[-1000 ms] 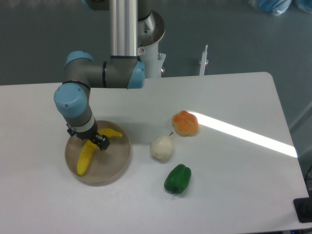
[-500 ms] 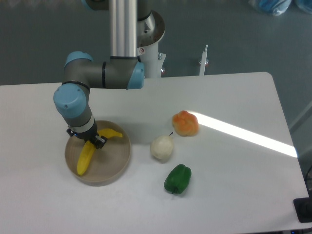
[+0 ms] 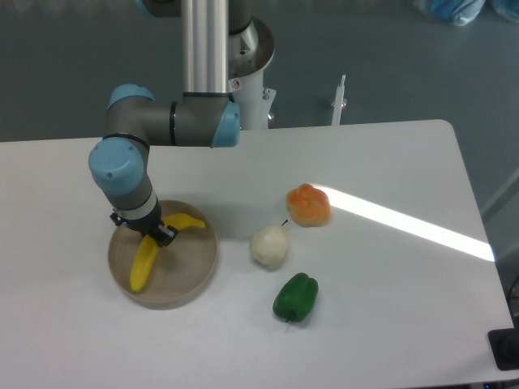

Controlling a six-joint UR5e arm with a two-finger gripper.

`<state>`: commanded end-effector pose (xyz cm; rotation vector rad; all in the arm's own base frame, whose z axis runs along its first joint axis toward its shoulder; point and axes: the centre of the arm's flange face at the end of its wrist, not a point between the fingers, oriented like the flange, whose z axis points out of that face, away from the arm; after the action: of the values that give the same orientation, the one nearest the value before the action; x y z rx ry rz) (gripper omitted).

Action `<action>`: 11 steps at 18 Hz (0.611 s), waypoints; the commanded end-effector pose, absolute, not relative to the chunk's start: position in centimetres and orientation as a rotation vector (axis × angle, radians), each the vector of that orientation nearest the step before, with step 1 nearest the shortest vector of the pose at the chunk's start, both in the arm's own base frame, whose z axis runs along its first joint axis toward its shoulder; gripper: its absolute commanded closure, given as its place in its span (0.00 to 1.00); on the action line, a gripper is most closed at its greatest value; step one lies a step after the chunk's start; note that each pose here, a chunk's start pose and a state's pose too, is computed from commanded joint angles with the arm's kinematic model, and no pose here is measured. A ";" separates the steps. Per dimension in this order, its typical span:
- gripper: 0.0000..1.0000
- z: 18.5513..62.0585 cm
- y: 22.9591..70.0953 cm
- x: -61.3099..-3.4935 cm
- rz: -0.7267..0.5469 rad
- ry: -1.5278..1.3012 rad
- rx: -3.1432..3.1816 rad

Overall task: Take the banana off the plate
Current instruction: 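Close the gripper around the banana, then lift the banana up off the plate and carry it toward the orange fruit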

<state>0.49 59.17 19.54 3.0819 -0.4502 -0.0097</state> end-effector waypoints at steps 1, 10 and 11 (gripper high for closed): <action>0.66 19.7 59.2 0.5 -0.011 -0.453 3.084; 0.67 24.1 59.3 -2.0 -0.066 -0.453 3.144; 0.67 25.2 59.2 -3.3 -0.112 -0.448 3.150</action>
<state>-3.30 59.18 25.22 3.1504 -0.4475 -0.1122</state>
